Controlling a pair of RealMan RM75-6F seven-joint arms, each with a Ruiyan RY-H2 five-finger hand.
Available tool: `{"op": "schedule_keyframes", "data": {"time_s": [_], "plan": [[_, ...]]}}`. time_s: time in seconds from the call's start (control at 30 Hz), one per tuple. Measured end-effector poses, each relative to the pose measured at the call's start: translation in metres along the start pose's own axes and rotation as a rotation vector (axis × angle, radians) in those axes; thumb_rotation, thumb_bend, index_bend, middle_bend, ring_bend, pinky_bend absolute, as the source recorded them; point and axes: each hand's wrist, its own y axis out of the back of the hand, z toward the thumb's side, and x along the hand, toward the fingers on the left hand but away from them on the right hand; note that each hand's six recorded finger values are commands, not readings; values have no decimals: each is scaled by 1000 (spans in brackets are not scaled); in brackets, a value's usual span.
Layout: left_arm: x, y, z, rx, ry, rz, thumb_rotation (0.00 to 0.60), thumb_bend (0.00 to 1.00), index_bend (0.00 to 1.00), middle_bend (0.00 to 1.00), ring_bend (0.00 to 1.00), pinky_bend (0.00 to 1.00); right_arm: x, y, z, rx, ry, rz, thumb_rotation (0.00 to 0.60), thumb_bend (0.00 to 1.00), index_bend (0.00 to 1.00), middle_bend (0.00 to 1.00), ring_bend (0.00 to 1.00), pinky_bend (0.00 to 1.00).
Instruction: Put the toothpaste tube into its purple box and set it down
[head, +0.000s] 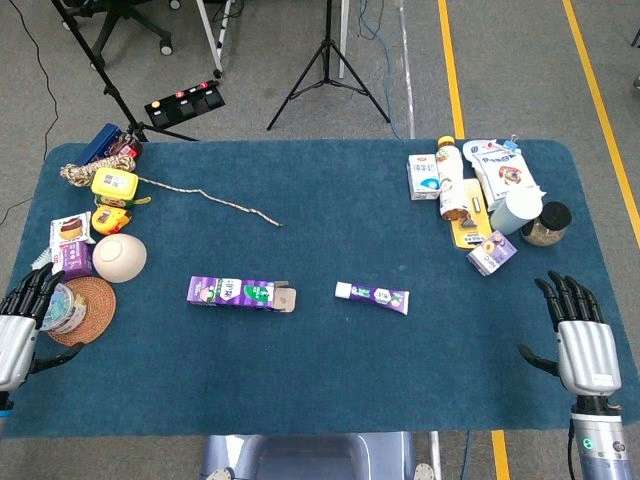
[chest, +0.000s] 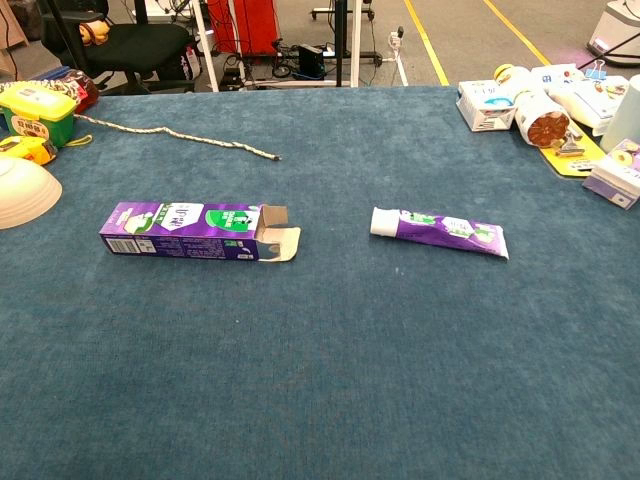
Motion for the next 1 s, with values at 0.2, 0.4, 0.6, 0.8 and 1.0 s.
{"op": "schedule_keyframes", "data": {"time_s": [0.2,0.4,0.6,0.8,1.0], "plan": [[-2,1,0,1,-4,6,600,74,0,0,0,154,0,-3,3,-2,9,13,600,0,108,62,49,96],[-7,7,3,-3,-8,15,600,74,0,0,0,154,-3,-12,14,-15,46,48,600,0,107,63,51,101],[-6,13,13,-19,-5,9,600,74,0,0,0,154,-20,-22,35,-22,109,101,600,0,111,84,67,104],[-4,14,23,9,-9,-12,600,74,0,0,0,154,-44,-28,73,-9,199,129,600,0,116,98,77,110],[-1,18,27,9,-13,-19,600,74,0,0,0,154,-67,-35,115,13,262,153,600,0,138,134,114,143]]}}
